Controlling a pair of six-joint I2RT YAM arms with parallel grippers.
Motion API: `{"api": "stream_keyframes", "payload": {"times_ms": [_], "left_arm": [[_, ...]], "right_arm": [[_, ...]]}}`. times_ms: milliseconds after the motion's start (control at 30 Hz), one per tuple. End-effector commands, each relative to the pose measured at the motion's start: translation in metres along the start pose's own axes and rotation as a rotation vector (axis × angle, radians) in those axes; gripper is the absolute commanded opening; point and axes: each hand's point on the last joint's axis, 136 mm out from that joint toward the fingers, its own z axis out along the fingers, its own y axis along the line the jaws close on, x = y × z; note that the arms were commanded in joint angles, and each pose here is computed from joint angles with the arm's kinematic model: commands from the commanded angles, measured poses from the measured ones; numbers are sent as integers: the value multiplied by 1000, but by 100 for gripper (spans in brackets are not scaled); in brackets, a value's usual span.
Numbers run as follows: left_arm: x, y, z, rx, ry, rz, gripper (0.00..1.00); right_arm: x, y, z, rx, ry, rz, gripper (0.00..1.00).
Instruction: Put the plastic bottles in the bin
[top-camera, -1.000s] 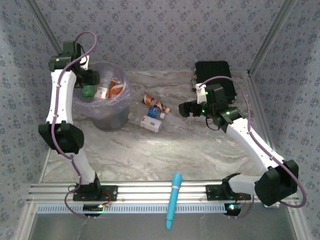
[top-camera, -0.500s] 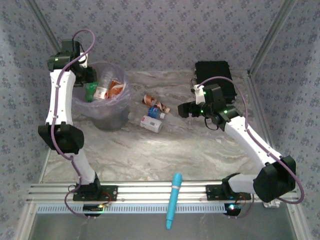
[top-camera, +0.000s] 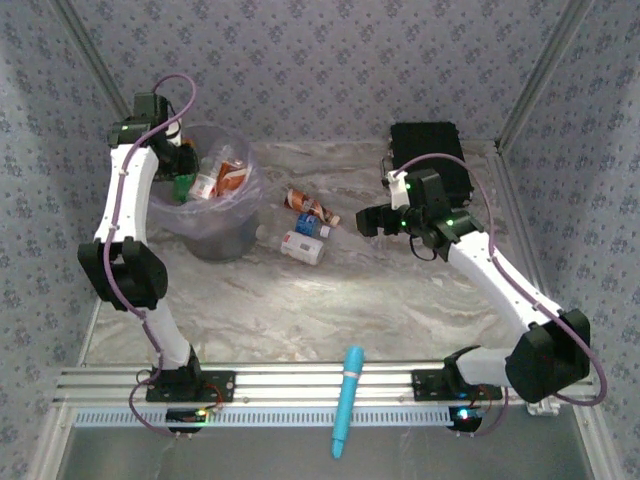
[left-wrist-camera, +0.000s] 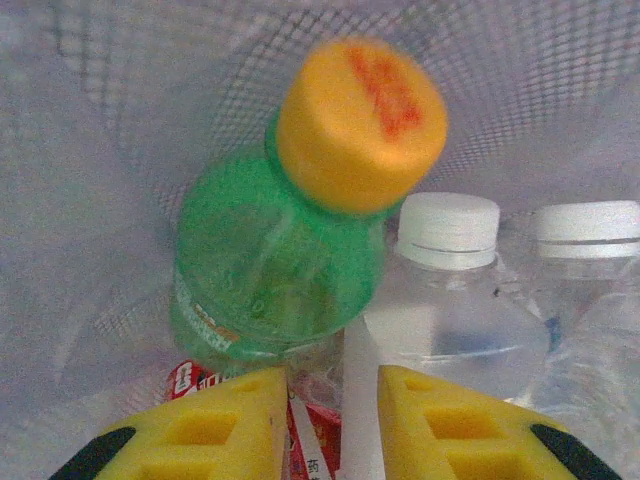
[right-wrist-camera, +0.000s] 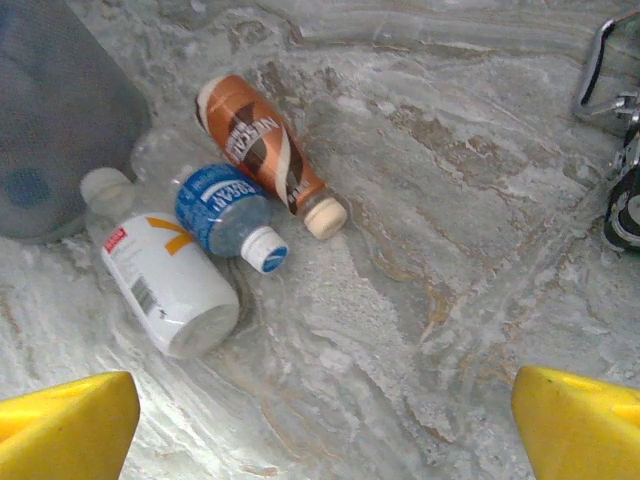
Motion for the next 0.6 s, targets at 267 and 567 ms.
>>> {"api": "stream_keyframes", "payload": {"times_ms": [267,567], "left_arm": [[-19,-20,-106,82,-258,25,75],[15,-63,-150,343,-347,-39,86]], "right_arm": [[-6,-10,81,72,158,-108,91],[9,-2,172,100,336,-223,81]]}}
